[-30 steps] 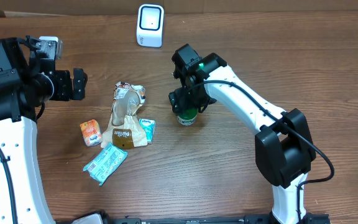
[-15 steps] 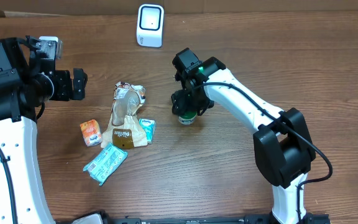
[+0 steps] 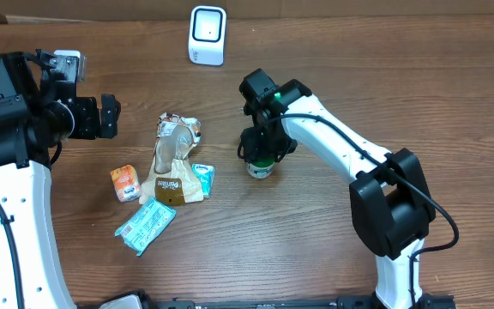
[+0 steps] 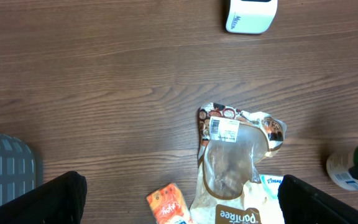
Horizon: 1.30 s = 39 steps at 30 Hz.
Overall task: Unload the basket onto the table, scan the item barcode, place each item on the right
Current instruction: 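Lift the jar and hold its label under the white scanner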
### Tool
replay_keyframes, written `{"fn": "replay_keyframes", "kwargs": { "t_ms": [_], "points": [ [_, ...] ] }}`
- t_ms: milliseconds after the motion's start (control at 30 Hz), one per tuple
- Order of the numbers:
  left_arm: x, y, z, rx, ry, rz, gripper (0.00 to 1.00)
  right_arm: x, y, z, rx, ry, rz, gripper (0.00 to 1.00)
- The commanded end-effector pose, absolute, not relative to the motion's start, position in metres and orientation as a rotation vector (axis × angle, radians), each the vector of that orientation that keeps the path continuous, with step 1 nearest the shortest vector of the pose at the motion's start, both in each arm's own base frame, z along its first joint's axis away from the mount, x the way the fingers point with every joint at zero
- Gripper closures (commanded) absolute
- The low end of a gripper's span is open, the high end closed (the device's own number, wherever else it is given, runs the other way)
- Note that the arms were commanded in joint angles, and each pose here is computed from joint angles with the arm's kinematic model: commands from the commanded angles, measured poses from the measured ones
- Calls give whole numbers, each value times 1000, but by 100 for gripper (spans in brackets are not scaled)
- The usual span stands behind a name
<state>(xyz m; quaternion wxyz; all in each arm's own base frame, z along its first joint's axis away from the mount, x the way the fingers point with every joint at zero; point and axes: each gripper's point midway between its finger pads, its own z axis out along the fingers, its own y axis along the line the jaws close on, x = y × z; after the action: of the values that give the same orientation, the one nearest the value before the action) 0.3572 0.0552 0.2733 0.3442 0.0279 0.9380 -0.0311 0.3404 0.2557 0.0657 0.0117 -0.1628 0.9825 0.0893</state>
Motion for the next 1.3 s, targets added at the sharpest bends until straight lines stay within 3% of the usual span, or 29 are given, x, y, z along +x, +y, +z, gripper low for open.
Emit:
{"fn": "replay_keyframes", "kwargs": {
  "t_ms": [0, 267, 567, 867, 1067, 1267],
  "points": [
    [358, 59, 275, 91, 2431, -63, 0, 355, 293, 130, -728, 2861, 563, 67],
    [358, 59, 275, 91, 2431, -63, 0, 313, 334, 277, -1239, 2156, 1357, 67],
    [358, 59, 275, 91, 2431, -63, 0, 314, 269, 352, -1072, 1870, 1710, 67],
    [358, 59, 275, 91, 2431, -62, 0, 343, 247, 341, -735, 2170, 1724, 80],
    [358, 59, 275, 91, 2431, -63, 0, 386, 239, 312, -228, 2497, 1507, 83],
    [358, 59, 275, 91, 2431, -63, 1, 390, 250, 318, -245, 2464, 1515, 83]
  ]
}}
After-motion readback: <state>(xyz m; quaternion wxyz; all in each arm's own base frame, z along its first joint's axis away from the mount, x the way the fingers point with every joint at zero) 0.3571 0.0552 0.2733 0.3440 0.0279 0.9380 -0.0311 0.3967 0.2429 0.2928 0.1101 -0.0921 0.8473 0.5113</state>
